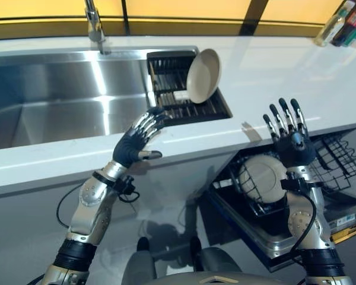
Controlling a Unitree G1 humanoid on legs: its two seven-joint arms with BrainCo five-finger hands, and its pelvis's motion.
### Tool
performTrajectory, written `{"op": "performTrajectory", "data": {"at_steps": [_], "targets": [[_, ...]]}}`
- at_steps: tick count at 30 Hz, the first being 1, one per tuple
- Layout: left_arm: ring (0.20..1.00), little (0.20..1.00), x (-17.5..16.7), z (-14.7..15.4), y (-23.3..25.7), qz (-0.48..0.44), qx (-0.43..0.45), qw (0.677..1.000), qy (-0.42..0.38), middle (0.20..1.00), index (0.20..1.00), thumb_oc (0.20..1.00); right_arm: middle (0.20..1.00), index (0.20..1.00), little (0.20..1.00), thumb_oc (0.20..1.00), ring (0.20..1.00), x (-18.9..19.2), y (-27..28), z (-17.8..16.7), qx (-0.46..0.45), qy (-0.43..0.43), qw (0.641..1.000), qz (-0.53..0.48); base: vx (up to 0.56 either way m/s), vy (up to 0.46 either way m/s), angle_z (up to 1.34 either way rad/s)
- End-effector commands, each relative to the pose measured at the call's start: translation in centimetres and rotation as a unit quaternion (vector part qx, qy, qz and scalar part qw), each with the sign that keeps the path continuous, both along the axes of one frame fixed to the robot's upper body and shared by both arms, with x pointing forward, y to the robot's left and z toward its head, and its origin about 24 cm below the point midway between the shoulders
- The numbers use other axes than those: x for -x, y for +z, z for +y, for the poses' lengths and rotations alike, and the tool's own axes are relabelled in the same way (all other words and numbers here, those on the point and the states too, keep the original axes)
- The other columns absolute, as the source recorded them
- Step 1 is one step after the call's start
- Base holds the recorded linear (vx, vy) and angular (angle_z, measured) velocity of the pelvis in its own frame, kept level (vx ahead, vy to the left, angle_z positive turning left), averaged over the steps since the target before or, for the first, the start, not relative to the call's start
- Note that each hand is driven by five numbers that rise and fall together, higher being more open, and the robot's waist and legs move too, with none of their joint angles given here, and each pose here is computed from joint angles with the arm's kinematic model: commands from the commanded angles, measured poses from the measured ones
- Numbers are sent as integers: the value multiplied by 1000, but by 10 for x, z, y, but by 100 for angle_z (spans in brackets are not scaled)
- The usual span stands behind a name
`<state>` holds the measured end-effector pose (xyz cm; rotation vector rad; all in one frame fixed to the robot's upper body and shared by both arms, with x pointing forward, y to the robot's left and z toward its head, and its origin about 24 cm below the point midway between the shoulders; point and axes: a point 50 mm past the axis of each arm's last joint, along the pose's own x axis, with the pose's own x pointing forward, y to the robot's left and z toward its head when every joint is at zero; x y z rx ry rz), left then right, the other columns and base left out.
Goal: Pick up plates and place into dishwasher.
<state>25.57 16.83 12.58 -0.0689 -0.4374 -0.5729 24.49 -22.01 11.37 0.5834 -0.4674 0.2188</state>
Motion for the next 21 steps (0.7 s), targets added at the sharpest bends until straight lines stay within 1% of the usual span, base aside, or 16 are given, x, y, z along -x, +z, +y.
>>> {"op": "performTrajectory", "data": {"at_steps": [1,4,6,8,10,11,13,14,16,17,18,19,20,21], "targets": [[1000,1000,4,2,43,-110,-26,994,11,1000,1000,1000,1000,1000,1000,1000,1000,9,31,5,-8,12,997,-82,68,-14,-1],[1000,1000,3,1,58,-155,-62,986,17,1000,1000,1000,1000,1000,1000,1000,1000,10,31,6,-2,19,997,-78,95,9,-1],[1000,1000,-1,-3,72,-188,-104,976,30,1000,1000,1000,1000,1000,1000,1000,1000,10,30,8,8,25,997,-68,166,43,-5],[1000,1000,-15,-6,91,-210,-142,965,63,1000,1000,1000,1000,1000,1000,1000,1000,8,27,10,21,33,998,-51,178,64,-8],[1000,1000,-27,-1,104,-234,-187,948,109,1000,1000,1000,1000,1000,1000,1000,1000,6,24,9,36,37,998,-35,122,64,-18],[1000,1000,-38,8,113,-244,-219,933,151,1000,1000,1000,1000,1000,1000,1000,1000,5,23,7,51,39,998,-24,109,89,-20],[1000,1000,-55,26,124,-249,-261,910,205,1000,1000,1000,1000,1000,1000,1000,1000,6,23,0,74,39,996,-7,119,112,-17],[1000,1000,-62,37,128,-254,-293,891,238,1000,1000,1000,1000,1000,1000,1000,1000,6,22,-5,85,39,996,3,118,99,-20],[1000,1000,-69,53,135,-258,-322,867,280,1000,1000,1000,1000,1000,1000,1000,1000,8,23,-16,97,34,995,16,127,83,-19],[1000,1000,-70,59,139,-268,-346,847,300,1000,1000,1000,1000,1000,1000,1000,1000,9,22,-22,102,31,994,22,120,66,-13],[1000,1000,-71,63,143,-282,-368,828,316,1000,1000,1000,1000,1000,1000,1000,1000,9,22,-27,105,30,994,27,94,49,-14],[1000,1000,-71,64,145,-290,-379,817,324,1000,1000,1000,1000,1000,1000,1000,1000,9,22,-30,107,28,993,29,80,46,-10],[1000,1000,-70,69,155,-310,-402,788,348,1000,1000,1000,1000,1000,1000,1000,1000,10,22,-38,115,27,992,32,39,36,-16],[1000,1000,-70,69,161,-325,-420,767,359,1000,1000,1000,1000,1000,1000,1000,1000,10,23,-41,119,26,992,32,6,33,-16]]}}
